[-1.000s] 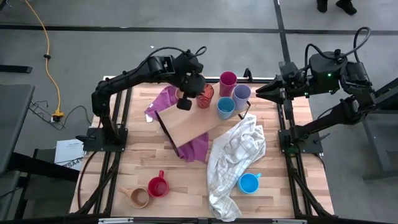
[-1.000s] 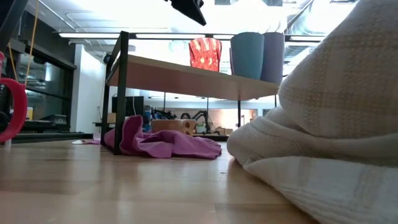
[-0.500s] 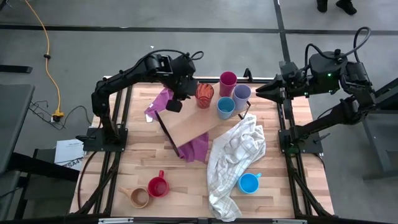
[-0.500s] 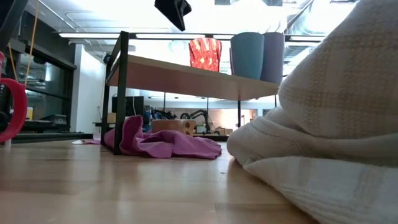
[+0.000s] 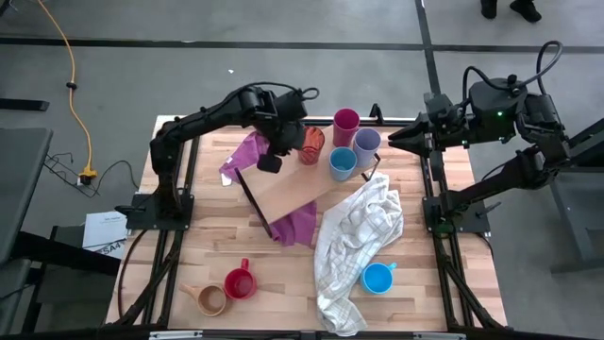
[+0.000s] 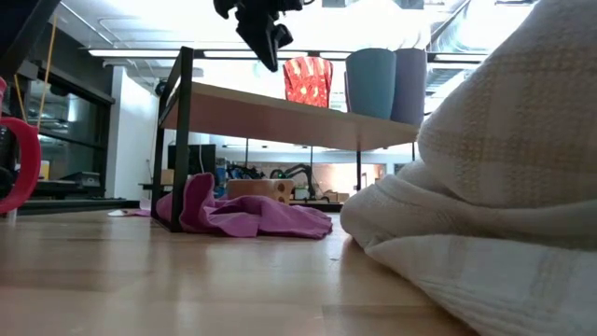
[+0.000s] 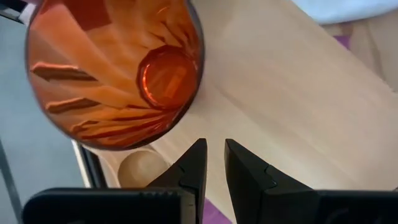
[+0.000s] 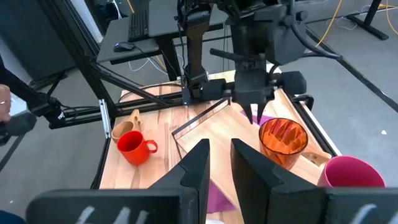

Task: Stack small to large cups/mugs on shelf
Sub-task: Put the light blue mug on the shelf

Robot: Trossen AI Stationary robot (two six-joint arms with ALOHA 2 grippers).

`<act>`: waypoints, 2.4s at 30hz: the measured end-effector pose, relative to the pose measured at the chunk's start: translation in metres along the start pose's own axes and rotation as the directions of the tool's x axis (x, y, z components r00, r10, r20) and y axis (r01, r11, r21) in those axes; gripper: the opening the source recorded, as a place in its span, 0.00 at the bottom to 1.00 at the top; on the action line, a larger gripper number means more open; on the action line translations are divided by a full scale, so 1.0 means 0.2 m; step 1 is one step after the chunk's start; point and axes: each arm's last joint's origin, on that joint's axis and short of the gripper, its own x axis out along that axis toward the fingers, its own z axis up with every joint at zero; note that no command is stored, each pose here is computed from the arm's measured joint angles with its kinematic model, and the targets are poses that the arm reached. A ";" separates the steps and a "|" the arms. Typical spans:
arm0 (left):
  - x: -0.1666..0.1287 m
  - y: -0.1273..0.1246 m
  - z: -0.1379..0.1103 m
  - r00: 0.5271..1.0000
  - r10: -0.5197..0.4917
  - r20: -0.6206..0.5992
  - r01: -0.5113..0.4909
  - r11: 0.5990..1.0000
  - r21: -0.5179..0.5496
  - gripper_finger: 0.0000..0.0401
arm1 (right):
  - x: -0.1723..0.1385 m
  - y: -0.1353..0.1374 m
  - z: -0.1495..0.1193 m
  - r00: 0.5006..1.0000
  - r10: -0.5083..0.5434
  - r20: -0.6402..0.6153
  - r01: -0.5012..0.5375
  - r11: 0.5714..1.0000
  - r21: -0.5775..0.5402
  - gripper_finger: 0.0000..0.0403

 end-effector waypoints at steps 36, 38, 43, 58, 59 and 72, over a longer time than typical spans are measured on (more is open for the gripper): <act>0.03 0.06 0.07 0.989 0.106 0.104 -0.107 0.994 0.011 0.12 | 0.00 0.00 0.00 1.000 0.002 -0.010 -0.002 1.000 -0.005 0.14; 0.04 0.06 0.08 0.988 0.107 0.109 -0.109 0.994 0.015 0.12 | 0.00 0.00 0.00 1.000 0.002 -0.009 -0.002 1.000 -0.005 0.14; 0.08 0.07 0.08 0.991 0.095 0.094 -0.097 0.995 0.019 0.12 | 0.00 0.00 -0.01 1.000 0.001 -0.015 -0.001 1.000 -0.005 0.14; 0.03 0.03 0.04 0.996 -0.002 0.089 -0.001 1.000 0.029 0.12 | 0.00 0.00 -0.01 1.000 -0.003 -0.021 0.003 1.000 -0.007 0.14; 0.01 0.02 0.04 0.995 -0.005 0.101 0.002 1.000 0.031 0.12 | 0.00 0.00 -0.01 1.000 -0.003 -0.021 0.003 1.000 -0.007 0.14; -0.40 0.01 0.08 0.904 0.141 0.403 -0.149 0.989 -0.012 0.12 | 0.00 0.00 -0.01 1.000 -0.008 -0.020 0.008 1.000 -0.009 0.14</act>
